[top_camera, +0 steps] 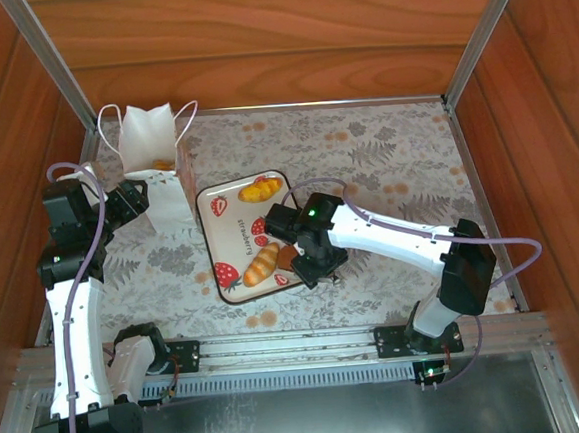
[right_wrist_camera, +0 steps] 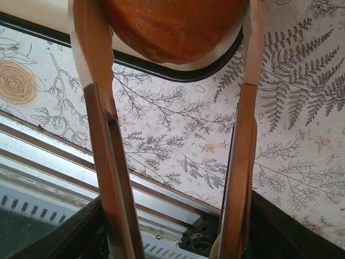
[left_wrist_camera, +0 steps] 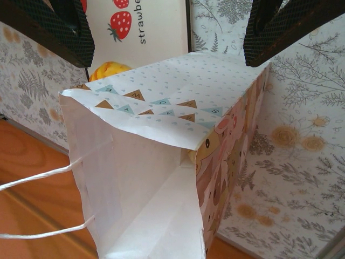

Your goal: Place the fake bread into the paper bag

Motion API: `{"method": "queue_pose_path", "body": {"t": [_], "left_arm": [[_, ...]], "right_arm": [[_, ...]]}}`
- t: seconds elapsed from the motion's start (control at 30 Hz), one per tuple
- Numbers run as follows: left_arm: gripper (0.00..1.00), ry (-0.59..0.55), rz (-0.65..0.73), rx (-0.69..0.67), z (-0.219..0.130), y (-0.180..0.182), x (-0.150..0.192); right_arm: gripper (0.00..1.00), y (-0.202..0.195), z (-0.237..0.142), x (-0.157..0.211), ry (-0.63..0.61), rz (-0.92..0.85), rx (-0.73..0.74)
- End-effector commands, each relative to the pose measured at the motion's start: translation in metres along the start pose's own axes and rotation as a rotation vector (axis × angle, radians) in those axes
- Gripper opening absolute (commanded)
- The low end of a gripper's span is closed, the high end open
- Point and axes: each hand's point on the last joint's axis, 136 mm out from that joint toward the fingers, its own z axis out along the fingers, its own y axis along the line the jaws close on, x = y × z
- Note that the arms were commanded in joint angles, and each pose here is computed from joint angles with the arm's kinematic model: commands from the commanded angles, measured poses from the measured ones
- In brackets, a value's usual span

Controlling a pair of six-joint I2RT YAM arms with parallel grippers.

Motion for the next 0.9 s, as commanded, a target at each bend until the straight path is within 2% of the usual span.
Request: {"method": "queue_pose_path", "body": {"t": [0.0, 0.13, 0.4, 0.73, 0.87], "left_arm": [[0.77, -0.028, 0.018, -0.005, -0.006, -0.001, -0.008], [0.77, -0.045, 0.045, 0.001, -0.011, -0.008, -0.019], [0.78, -0.065, 0.081, 0.001, -0.02, -0.016, -0.05], [0.78, 0.014, 0.084, 0.031, -0.012, -0.024, -0.083], [0.76, 0.044, 0.117, -0.018, -0.005, -0.02, -0.101]], "right_arm": [[0.57, -0.004, -0.006, -0.001, -0.007, -0.005, 0.034], [0.53, -0.016, -0.024, -0.002, -0.075, 0.009, 0.071], [0.52, -0.026, -0.075, -0.012, -0.237, -0.001, 0.074], [0.52, -0.031, -0.15, -0.035, -0.42, -0.098, 0.096], [0.52, -0.028, -0.178, -0.05, -0.475, -0.155, 0.103]]}}
